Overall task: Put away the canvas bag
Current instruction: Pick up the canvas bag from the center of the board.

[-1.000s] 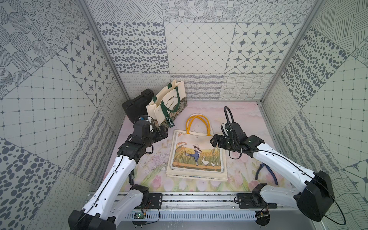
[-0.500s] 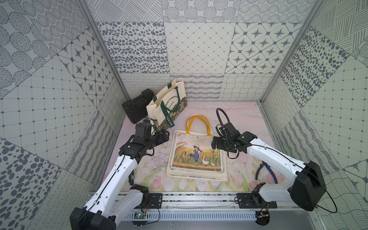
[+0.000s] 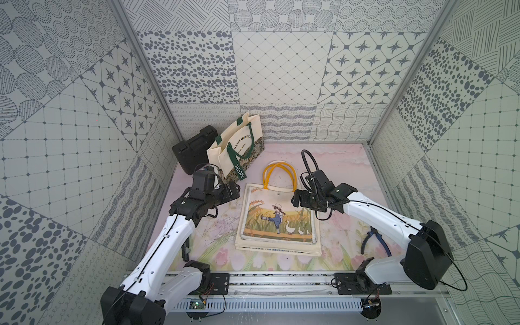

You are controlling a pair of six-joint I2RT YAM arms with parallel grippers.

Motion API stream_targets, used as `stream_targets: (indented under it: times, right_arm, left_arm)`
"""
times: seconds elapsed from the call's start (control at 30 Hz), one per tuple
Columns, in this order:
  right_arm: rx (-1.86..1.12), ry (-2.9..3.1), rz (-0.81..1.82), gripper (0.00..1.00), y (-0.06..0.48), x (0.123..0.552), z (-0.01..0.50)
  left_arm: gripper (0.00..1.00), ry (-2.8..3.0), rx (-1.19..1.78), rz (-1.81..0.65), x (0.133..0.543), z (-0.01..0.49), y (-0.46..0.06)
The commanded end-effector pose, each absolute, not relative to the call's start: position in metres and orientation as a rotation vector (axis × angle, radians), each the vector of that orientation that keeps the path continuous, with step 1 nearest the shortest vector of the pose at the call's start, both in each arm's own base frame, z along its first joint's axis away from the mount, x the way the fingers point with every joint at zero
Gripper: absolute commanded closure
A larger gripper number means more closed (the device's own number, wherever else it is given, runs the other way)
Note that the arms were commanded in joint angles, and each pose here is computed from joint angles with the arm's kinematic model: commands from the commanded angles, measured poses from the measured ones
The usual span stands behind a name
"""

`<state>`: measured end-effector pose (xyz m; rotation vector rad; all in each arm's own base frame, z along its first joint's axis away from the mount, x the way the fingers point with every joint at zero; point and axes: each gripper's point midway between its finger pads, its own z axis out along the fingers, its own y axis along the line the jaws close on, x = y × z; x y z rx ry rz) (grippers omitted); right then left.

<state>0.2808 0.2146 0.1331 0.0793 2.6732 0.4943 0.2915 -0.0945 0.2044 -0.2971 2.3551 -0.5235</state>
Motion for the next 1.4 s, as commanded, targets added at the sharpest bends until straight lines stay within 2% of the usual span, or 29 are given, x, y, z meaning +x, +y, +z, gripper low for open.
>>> stream_targets:
  times: [0.0,0.13,0.27,0.43,0.83,1.1,1.37]
  right_arm:
    - [0.023,2.590,0.535,0.01,0.220,0.286,0.150]
    - [0.035,2.591,0.580,0.01,0.224,0.284,0.151]
    - [0.040,2.578,0.632,0.01,0.227,0.280,0.148]
    - [0.016,2.590,0.635,0.01,0.229,0.280,0.144]
    - [0.075,2.602,0.650,0.01,0.231,0.282,0.133]
    - [0.081,2.623,0.639,0.01,0.225,0.277,0.123]
    - [0.078,2.624,0.653,0.01,0.222,0.278,0.123]
  left_arm:
    - [0.00,2.278,-0.306,-0.298,0.304,0.219,-0.064]
    - [0.00,2.290,-0.258,-0.205,0.315,0.220,-0.054]
    - [0.00,2.150,-0.174,-0.343,0.331,0.237,-0.059]
    - [0.00,2.043,-0.170,-0.309,0.354,0.247,-0.043]
    - [0.00,1.782,0.213,-0.195,0.409,0.243,-0.060]
    - [0.00,1.727,0.163,-0.058,0.429,0.250,-0.037]
    - [0.00,1.661,0.195,-0.155,0.440,0.260,-0.032]
